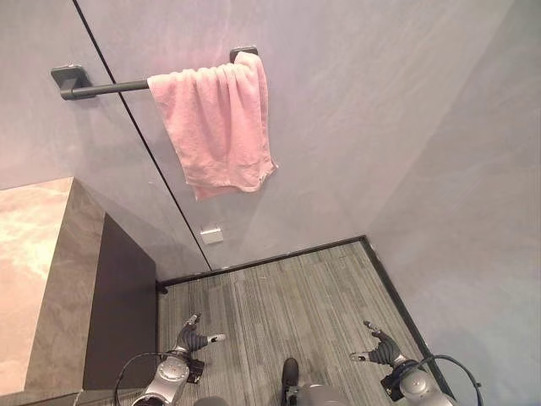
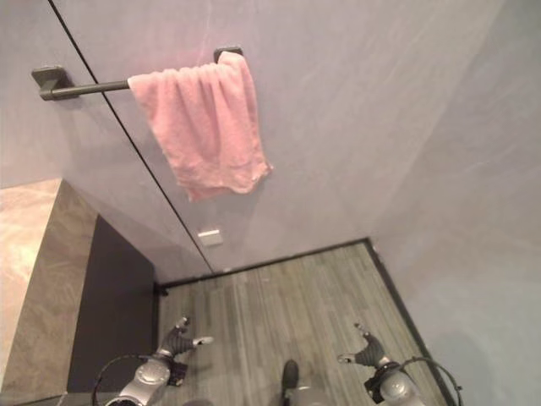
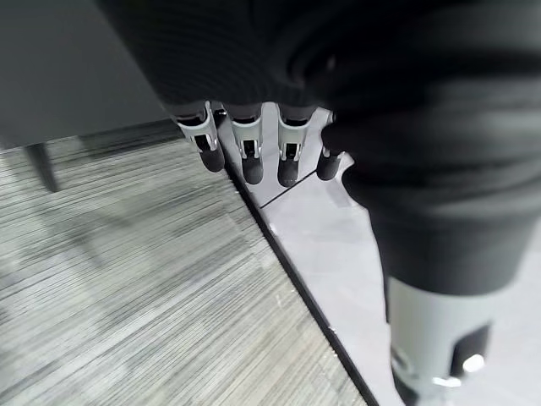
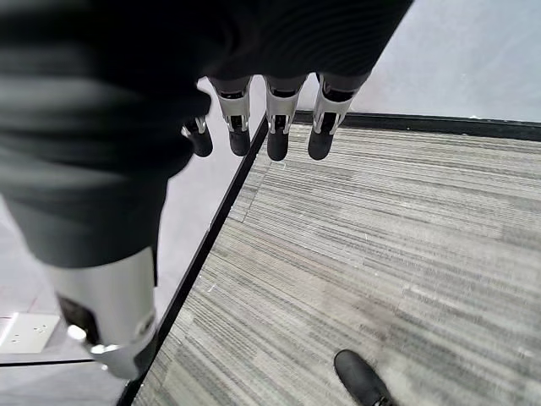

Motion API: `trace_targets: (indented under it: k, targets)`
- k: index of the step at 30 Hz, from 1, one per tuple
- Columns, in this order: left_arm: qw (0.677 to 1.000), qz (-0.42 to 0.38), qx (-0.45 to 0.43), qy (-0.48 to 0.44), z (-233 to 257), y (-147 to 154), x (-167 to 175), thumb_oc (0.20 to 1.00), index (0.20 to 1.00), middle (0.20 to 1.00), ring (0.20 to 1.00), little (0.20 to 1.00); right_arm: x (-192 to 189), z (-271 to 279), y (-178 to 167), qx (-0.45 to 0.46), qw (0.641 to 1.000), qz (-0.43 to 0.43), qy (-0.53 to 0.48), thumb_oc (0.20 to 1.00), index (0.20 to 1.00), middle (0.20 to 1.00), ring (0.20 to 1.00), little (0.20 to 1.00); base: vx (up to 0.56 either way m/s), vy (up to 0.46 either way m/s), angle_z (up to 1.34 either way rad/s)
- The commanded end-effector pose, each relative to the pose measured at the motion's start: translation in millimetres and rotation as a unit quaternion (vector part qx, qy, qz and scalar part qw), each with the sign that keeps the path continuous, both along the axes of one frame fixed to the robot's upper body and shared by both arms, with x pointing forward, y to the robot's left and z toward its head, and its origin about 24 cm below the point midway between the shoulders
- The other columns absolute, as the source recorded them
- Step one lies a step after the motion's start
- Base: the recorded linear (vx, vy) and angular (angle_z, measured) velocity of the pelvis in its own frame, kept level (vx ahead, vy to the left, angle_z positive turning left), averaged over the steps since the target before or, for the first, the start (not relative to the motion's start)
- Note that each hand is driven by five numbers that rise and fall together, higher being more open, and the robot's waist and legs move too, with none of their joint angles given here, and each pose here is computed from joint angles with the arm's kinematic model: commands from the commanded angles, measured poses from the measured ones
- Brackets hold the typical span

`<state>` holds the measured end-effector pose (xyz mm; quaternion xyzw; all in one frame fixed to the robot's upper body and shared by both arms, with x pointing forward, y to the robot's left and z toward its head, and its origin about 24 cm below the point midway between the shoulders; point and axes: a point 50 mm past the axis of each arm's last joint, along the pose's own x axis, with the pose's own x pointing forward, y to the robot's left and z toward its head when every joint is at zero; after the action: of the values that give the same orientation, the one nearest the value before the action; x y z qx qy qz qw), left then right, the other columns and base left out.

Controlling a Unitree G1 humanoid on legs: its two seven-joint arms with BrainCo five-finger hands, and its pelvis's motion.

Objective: Put brush and paste in cup on sink, flatten towel.

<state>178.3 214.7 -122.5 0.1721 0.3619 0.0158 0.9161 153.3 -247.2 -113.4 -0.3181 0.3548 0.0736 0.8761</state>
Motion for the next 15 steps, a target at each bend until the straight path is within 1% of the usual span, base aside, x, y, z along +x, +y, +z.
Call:
trace_targets:
  k: [1, 5, 6, 7, 11, 15]
  targets:
    - [0.999, 0.002, 0.017, -0.027, 9.4, 13.9, 8.0, 1.000, 1.000, 1.000, 1.000, 1.000, -14.7, -1.9, -17.3, -0.017, 0.999, -0.036, 0.007, 1.000, 1.000, 1.000, 1.000, 1.000, 0.15, 0.069, 0.23]
    - [0.999, 0.005, 0.024, -0.026, 8.0, 14.1, 6.4, 1.000, 1.000, 1.000, 1.000, 1.000, -24.1, -7.1, -20.5, -0.032, 0.998, -0.053, 0.019, 1.000, 1.000, 1.000, 1.000, 1.000, 0.29, 0.174, 0.12]
    - [0.999, 0.007, 0.028, -0.027, 8.5, 15.3, 7.2, 1.000, 1.000, 1.000, 1.000, 1.000, -29.8, -10.1, -23.4, -0.028, 0.996, -0.080, 0.027, 1.000, 1.000, 1.000, 1.000, 1.000, 0.28, 0.180, -0.02]
    - [0.999, 0.007, 0.028, -0.027, 8.5, 15.3, 7.2, 1.000, 1.000, 1.000, 1.000, 1.000, -29.8, -10.1, -23.4, -0.028, 0.996, -0.080, 0.027, 1.000, 1.000, 1.000, 1.000, 1.000, 0.29, 0.200, -0.13]
    - [0.999, 0.015, 0.030, -0.019, 6.3, 17.6, 3.1, 1.000, 1.000, 1.000, 1.000, 1.000, -31.3, -13.0, -21.2, -0.010, 0.994, -0.106, 0.032, 1.000, 1.000, 1.000, 1.000, 1.000, 0.30, 0.214, -0.34]
    - [0.999, 0.001, 0.035, -0.019, 7.2, 18.6, 2.3, 1.000, 1.000, 1.000, 1.000, 1.000, -34.1, -16.4, -19.5, 0.002, 0.991, -0.131, 0.038, 1.000, 1.000, 1.000, 1.000, 1.000, 0.26, 0.271, -0.47]
